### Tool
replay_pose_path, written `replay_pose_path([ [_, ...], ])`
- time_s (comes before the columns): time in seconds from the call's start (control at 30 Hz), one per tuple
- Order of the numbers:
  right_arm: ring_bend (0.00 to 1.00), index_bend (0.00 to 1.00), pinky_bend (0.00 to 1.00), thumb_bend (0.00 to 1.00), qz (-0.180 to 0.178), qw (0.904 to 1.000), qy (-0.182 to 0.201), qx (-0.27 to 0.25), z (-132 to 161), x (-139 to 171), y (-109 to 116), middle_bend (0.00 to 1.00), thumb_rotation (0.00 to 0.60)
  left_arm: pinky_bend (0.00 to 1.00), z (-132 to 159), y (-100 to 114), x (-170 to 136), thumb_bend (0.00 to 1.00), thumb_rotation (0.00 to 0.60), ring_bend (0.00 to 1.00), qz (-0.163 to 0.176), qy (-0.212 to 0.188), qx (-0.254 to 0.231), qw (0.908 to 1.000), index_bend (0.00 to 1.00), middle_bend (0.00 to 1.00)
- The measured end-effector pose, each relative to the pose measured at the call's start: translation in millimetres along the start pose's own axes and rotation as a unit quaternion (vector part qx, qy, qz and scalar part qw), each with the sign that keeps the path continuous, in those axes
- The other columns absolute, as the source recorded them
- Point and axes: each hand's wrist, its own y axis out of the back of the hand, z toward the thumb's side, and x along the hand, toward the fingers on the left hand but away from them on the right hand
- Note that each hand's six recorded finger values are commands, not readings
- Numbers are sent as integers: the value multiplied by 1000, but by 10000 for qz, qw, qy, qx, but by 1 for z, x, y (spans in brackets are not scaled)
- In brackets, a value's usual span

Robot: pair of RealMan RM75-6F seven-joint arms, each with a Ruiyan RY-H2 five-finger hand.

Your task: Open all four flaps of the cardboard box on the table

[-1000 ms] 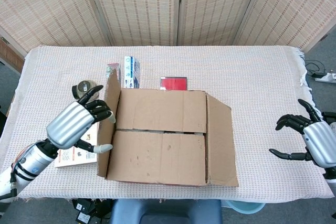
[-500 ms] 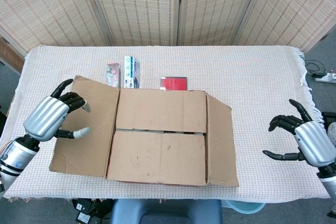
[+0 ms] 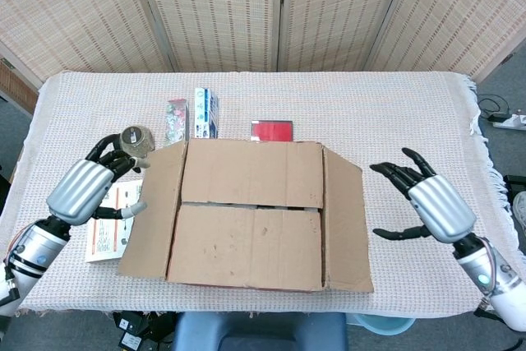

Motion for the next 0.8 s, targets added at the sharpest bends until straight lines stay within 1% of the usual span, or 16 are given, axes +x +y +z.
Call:
replay_pose_path([
  [0.07, 206, 3, 29, 137, 116, 9998, 133, -2, 10, -16, -4, 98, 413, 0, 1, -4, -1, 172, 10, 268, -27, 6, 8, 10000, 246, 385],
  [0.1, 193, 0, 29, 137, 169, 9996, 219, -9, 17, -26, -6, 85, 416, 0, 2, -6, -1, 175, 35, 267, -36, 5, 18, 10000, 237, 382],
  [0.17, 174, 0, 29, 137, 227, 9991, 356, -18, 29, -41, -9, 70, 423, 0, 4, -9, -3, 189, 116, 267, -57, -4, 43, 10000, 224, 376],
  [0.2, 167, 0, 29, 137, 254, 9987, 442, -18, 37, -50, -11, 63, 428, 0, 4, -11, -3, 201, 170, 267, -63, -14, 57, 10000, 218, 374],
  [0.3, 152, 0, 30, 137, 337, 9977, 594, -5, 53, -68, -17, 50, 443, 0, 8, -15, -5, 228, 377, 266, -61, -65, 68, 9999, 207, 370],
  [0.33, 148, 0, 29, 137, 374, 9972, 649, 6, 59, -75, -20, 47, 449, 0, 9, -15, -5, 231, 429, 266, -52, -84, 80, 9999, 207, 369],
  [0.43, 138, 0, 29, 137, 455, 9961, 748, 78, 73, -90, -28, 38, 473, 0, 12, -18, -7, 231, 482, 266, -33, -143, 106, 9998, 207, 367],
  [0.47, 135, 0, 29, 137, 464, 9960, 757, 98, 74, -93, -29, 35, 477, 0, 13, -20, -8, 231, 488, 266, -40, -163, 107, 9998, 207, 367],
  [0.6, 129, 0, 29, 137, 482, 9952, 801, 273, 84, -106, -40, 25, 484, 0, 16, -23, -11, 231, 499, 266, -89, -212, 110, 9997, 207, 367],
  [0.8, 125, 0, 29, 137, 515, 9951, 702, 470, 89, -122, -57, 21, 484, 0, 15, -26, -15, 231, 509, 263, -131, -212, 108, 9996, 206, 363],
])
